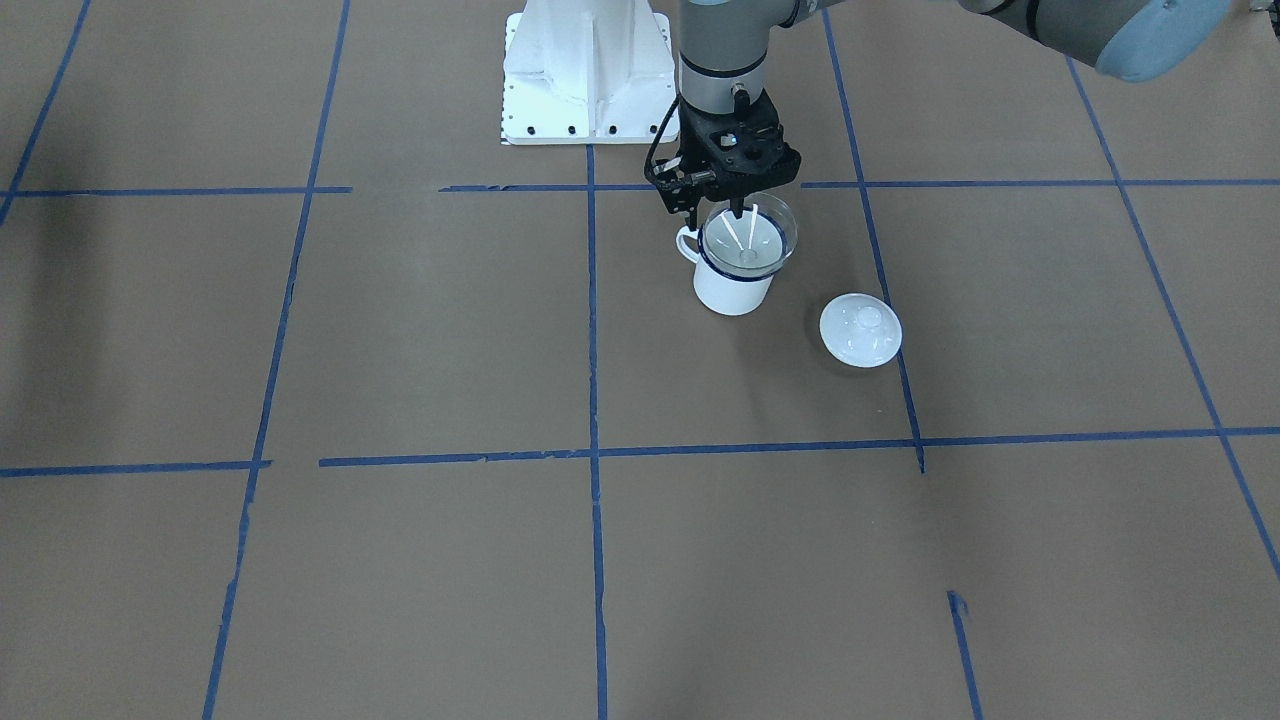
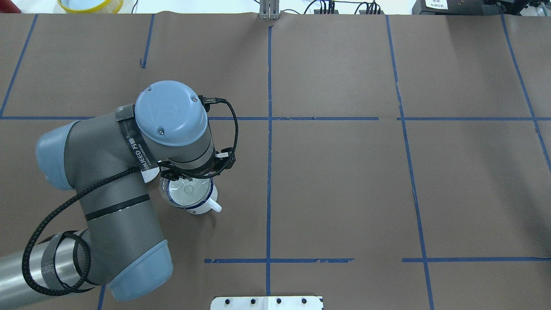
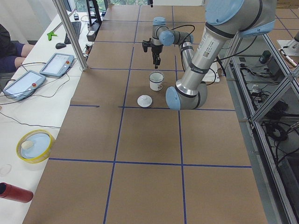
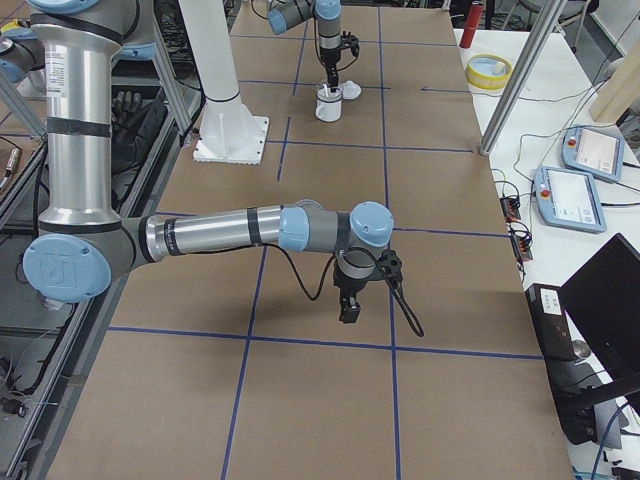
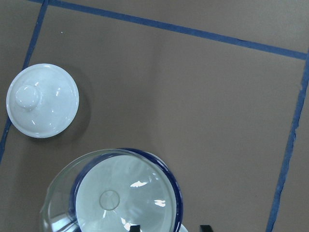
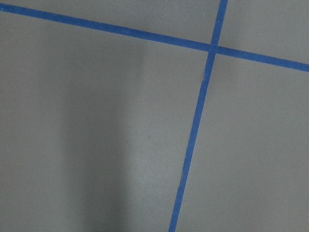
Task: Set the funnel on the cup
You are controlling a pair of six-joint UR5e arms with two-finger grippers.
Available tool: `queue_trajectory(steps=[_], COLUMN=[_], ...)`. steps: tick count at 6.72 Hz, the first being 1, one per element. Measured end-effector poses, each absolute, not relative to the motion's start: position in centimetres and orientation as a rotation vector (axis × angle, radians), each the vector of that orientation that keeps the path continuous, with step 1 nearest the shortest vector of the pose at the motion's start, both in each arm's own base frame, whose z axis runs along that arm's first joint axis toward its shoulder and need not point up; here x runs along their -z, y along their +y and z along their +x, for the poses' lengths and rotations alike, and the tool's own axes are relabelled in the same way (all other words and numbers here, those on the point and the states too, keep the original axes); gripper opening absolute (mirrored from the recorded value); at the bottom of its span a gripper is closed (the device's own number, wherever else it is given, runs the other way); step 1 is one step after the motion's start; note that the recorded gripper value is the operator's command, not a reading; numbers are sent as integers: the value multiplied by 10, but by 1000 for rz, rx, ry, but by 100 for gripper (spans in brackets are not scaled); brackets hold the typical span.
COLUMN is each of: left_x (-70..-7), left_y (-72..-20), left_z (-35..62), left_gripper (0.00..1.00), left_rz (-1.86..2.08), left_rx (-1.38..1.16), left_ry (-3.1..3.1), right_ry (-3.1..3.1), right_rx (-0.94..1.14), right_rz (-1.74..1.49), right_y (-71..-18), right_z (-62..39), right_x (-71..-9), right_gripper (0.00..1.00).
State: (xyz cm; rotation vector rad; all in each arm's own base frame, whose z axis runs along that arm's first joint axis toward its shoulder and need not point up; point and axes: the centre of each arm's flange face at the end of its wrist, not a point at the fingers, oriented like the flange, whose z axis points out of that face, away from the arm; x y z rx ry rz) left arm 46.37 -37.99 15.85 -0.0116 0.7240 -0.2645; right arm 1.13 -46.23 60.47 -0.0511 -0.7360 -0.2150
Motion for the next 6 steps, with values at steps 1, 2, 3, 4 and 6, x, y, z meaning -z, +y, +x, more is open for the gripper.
queue_trajectory(steps=[1, 2, 3, 4, 6], left_x=[-155, -149, -142, -135, -147], left_y=[-379, -382, -387, -401, -465], left_z=[458, 444, 422, 392, 297], left_gripper=[100, 100, 100, 100, 100], left_rz=[0, 18, 43, 77, 109], left_rx=[268, 279, 289, 276, 200], left_ry=[734, 755, 783, 811, 847], right_ry=[-736, -736, -736, -736, -736], right_rx=[215, 215, 215, 215, 215], right_rz=[-51, -51, -52, -52, -52], right_y=[-462, -462, -462, -462, -462], right_z=[11, 11, 11, 11, 11], right_x=[-605, -605, -605, -605, -605], right_gripper=[100, 100, 100, 100, 100])
